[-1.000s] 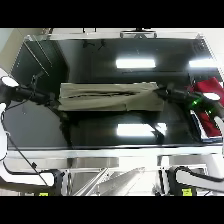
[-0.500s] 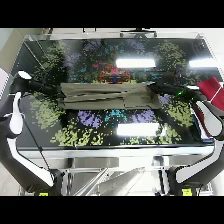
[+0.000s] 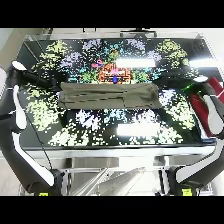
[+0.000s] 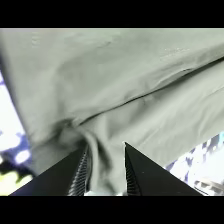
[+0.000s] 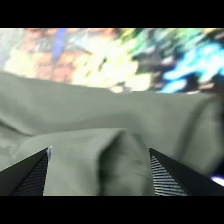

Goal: Fold the shirts.

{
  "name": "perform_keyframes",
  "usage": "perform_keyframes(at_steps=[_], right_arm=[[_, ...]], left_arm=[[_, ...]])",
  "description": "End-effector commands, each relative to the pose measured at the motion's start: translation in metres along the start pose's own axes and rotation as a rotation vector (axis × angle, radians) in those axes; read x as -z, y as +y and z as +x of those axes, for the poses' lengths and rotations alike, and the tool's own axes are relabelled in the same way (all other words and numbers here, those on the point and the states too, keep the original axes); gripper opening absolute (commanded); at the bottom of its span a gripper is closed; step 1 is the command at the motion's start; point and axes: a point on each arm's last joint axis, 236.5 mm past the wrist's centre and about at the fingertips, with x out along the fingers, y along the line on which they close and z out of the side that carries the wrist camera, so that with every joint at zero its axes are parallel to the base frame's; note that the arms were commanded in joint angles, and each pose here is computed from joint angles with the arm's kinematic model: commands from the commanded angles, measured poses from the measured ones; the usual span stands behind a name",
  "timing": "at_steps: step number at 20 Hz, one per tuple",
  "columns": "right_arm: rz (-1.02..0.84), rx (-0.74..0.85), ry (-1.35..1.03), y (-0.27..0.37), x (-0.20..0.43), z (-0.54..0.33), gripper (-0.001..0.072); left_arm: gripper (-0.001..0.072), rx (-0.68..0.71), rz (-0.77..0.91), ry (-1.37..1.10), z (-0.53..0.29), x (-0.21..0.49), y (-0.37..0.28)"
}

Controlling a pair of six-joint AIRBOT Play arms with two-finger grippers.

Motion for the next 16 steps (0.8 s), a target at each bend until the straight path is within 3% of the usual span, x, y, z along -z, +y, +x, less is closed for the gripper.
perform_keyframes(at_steps=[1, 6, 9, 10, 11, 16], right_arm=[[0.074, 0.09, 0.081, -0.024, 0.003, -0.032, 0.0705], [0.17, 0.005, 0.244, -0.025, 0.052, -0.007, 0.0708], [0.216, -0.003, 0.284, -0.033, 0.068, 0.008, 0.0708], [0.22, -0.006, 0.296, -0.033, 0.073, 0.013, 0.0707], [0.225, -0.01, 0.307, -0.033, 0.077, 0.017, 0.0708], [0.183, -0.038, 0.368, -0.013, 0.093, 0.042, 0.0703]], left_arm=[[0.025, -0.085, -0.071, -0.087, -0.044, -0.003, 0.014], [0.0247, 0.101, -0.067, -0.169, -0.052, -0.004, -0.039], [0.0245, 0.143, -0.014, -0.139, -0.036, -0.003, -0.069], [0.0175, 0.147, 0.005, -0.123, -0.029, -0.003, -0.078], [-0.0001, 0.147, 0.034, -0.109, -0.022, -0.003, -0.087], [0.0004, 0.151, 0.15, -0.107, 0.01, -0.016, -0.141]])
